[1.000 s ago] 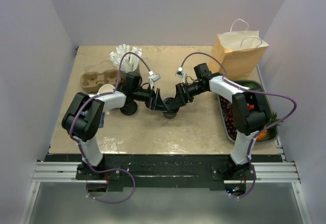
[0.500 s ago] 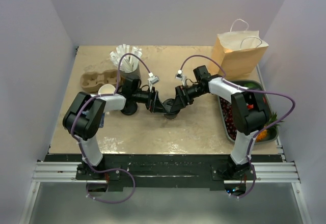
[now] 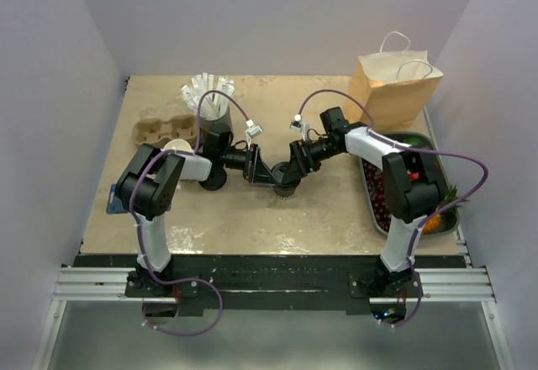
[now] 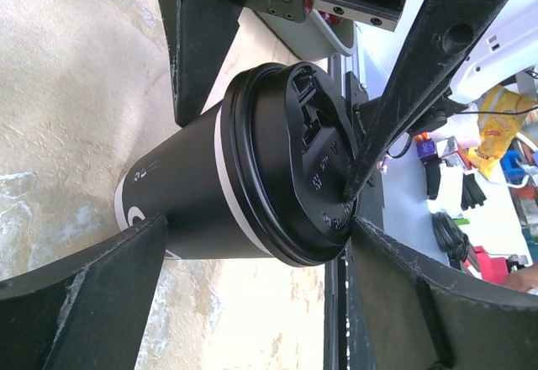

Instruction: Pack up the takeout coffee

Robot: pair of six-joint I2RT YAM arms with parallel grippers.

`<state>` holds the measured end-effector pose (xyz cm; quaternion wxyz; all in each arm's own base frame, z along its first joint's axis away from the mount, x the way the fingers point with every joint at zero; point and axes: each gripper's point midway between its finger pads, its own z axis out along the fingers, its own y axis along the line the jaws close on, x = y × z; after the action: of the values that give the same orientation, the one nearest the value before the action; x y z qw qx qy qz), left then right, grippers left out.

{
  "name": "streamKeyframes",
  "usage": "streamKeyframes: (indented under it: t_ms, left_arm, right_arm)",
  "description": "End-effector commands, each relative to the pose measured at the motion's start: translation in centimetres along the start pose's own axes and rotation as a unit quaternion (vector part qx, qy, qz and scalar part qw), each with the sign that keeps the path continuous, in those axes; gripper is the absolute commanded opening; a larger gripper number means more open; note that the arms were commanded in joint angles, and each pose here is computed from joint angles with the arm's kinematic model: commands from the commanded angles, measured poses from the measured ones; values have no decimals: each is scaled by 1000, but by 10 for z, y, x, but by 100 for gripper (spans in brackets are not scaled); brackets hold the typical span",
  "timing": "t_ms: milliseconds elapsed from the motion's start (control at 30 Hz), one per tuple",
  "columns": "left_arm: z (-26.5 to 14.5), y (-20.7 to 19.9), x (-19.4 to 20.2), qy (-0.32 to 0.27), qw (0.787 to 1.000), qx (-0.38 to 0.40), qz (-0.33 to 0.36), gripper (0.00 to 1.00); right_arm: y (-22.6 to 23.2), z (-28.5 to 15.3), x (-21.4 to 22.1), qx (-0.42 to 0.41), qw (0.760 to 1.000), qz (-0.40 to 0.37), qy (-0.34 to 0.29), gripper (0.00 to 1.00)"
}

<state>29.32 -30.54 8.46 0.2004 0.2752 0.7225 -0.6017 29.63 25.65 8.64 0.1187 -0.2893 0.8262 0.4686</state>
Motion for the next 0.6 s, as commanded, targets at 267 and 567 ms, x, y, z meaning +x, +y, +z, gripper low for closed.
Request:
streamKeyframes:
  t_ms: [267,567]
  left_arm:
    - [3,-4,-45,-50,997,-44,41,98]
    - [-12,13,-45,-64,994,-84,-10,99]
  right_arm:
    - [13,-18,-24,-20,997,-66,-19,99]
    - [8,-26,-34,-59,997,-9,-47,99]
